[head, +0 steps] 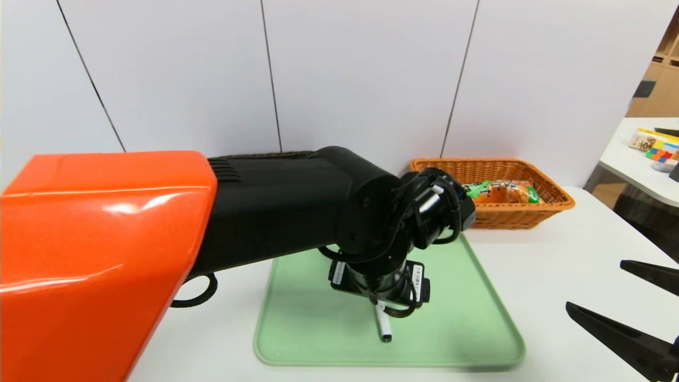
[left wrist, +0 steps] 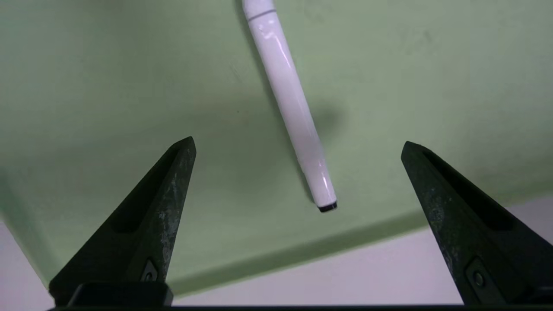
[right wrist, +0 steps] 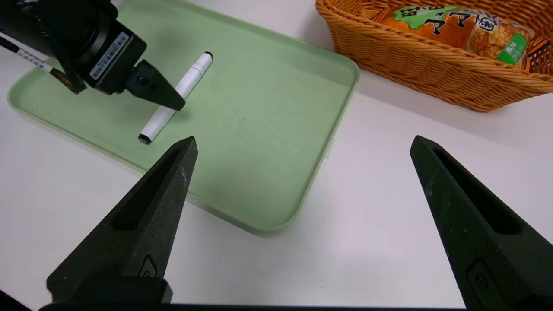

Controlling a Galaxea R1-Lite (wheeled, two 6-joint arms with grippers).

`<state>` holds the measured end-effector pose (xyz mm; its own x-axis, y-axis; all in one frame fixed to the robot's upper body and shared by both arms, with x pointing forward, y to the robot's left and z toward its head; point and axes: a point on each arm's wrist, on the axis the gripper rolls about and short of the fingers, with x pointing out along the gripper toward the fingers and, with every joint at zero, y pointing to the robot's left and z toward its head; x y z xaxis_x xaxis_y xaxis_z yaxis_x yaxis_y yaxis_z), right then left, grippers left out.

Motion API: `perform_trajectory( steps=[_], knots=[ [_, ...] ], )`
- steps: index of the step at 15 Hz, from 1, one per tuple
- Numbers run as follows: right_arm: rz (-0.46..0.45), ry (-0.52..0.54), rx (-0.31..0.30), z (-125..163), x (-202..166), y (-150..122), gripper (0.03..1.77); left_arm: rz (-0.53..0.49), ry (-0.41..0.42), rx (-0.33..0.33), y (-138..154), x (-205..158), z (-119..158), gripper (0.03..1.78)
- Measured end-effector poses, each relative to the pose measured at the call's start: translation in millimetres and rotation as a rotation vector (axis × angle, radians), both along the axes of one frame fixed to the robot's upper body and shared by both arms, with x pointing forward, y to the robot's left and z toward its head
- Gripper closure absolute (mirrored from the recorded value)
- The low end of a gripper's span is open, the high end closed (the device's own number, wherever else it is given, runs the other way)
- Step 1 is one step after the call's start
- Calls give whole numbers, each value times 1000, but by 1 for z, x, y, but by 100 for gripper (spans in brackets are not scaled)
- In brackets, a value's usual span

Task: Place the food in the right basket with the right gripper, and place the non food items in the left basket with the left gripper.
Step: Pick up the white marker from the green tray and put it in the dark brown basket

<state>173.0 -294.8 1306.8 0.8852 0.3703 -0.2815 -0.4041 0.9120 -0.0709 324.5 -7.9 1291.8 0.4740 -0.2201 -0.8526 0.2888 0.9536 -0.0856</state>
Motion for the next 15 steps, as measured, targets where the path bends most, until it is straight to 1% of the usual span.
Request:
perform_trajectory(
  steps=[2, 7, 11, 15],
  knots=[
    [1, -3, 1, 0, -1, 0, 10, 9, -5, 0, -3, 4, -6, 12],
    [2, -7, 4, 0, -2, -1, 10, 39, -7, 29, -6, 15, -22, 12],
    [2, -7, 3, 0, -2, -1, 10, 72, -5, 30, -2, 29, -30, 12],
    [3, -6, 0, 0, -1, 0, 10, 86, -6, 18, 0, 36, -32, 12]
  ],
)
